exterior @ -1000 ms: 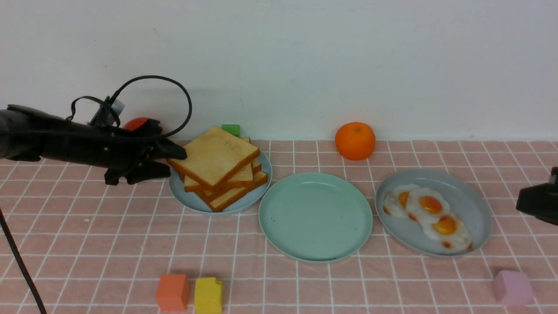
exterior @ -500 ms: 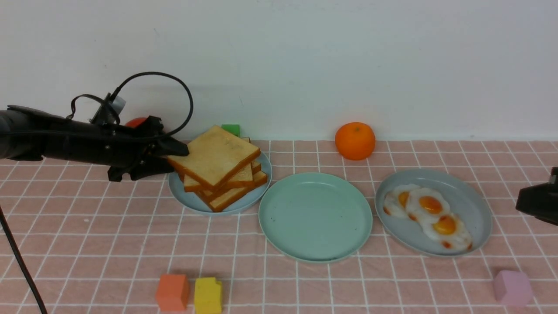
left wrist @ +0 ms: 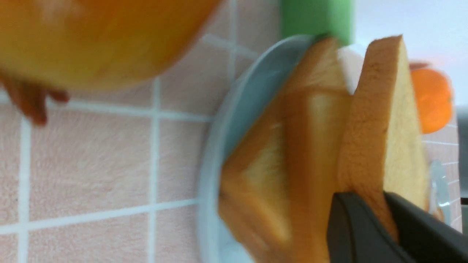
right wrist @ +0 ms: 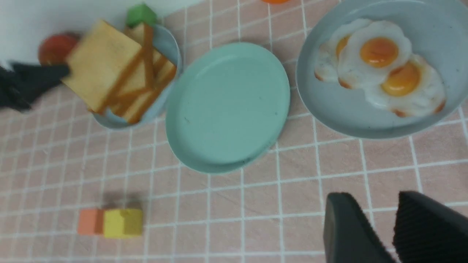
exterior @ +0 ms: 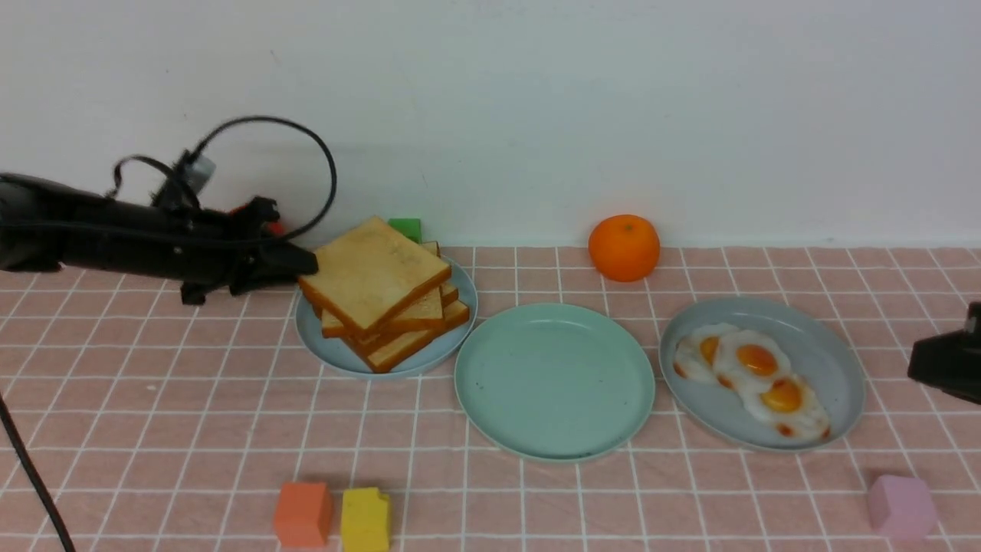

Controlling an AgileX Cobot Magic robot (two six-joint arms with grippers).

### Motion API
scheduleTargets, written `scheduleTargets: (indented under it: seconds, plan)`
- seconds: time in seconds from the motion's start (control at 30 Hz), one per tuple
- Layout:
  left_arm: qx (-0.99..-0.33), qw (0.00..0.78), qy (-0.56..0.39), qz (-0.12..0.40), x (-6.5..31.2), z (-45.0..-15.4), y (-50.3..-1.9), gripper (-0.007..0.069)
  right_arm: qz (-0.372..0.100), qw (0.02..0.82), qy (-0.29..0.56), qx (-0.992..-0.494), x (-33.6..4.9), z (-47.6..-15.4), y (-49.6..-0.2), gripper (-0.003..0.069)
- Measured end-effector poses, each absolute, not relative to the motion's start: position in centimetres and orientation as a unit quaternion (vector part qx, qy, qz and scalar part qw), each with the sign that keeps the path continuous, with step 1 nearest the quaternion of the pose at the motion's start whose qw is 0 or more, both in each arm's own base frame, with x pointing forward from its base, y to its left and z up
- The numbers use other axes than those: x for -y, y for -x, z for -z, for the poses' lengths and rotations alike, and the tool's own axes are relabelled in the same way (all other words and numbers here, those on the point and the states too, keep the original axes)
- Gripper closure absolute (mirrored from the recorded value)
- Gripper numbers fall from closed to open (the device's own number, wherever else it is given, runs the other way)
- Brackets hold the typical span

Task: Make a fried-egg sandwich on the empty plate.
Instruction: Use the left arm to grab a slice of bread, then use the left arm to put a slice of bread into the empty plate in the middle

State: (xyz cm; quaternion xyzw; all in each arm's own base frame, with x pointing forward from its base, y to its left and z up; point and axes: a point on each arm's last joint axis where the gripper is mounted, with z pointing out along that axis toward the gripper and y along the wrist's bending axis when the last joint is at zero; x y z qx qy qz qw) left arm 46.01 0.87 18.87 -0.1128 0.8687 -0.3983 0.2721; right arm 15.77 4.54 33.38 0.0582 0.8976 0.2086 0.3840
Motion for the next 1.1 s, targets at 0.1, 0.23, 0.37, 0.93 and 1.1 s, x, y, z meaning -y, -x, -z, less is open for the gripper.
scheduleTargets:
  seconds: [0.1, 0.23, 0.37, 0.93, 1.1]
  plan:
    - [-0.859, 0.310, 0.084, 0.399, -0.8, -23.2, -45.1, 0.0539, -0.191, 0.377, -0.025, -0.906, -4.5, -33.8, -15.5, 0.0419]
    - [-0.842, 0.334, 0.024, 0.424, 0.9, -28.1, -43.1, 0.0539, -0.175, 0.372, 0.006, -0.912, -4.5, -35.2, -15.2, 0.0419]
    - [-0.831, 0.313, -0.025, 0.458, 4.4, -29.5, -42.1, 0.0539, -0.171, 0.364, 0.016, -0.915, -4.5, -36.1, -15.4, 0.0419]
    - [-0.879, 0.211, 0.002, 0.427, 15.4, -17.9, -43.9, 0.0539, -0.124, 0.347, 0.029, -0.929, -4.1, -35.3, -17.1, 0.0419]
    - [-0.887, 0.181, 0.008, 0.424, 16.7, -15.4, -43.7, 0.0539, -0.121, 0.354, 0.029, -0.927, -4.2, -35.2, -17.7, 0.0419]
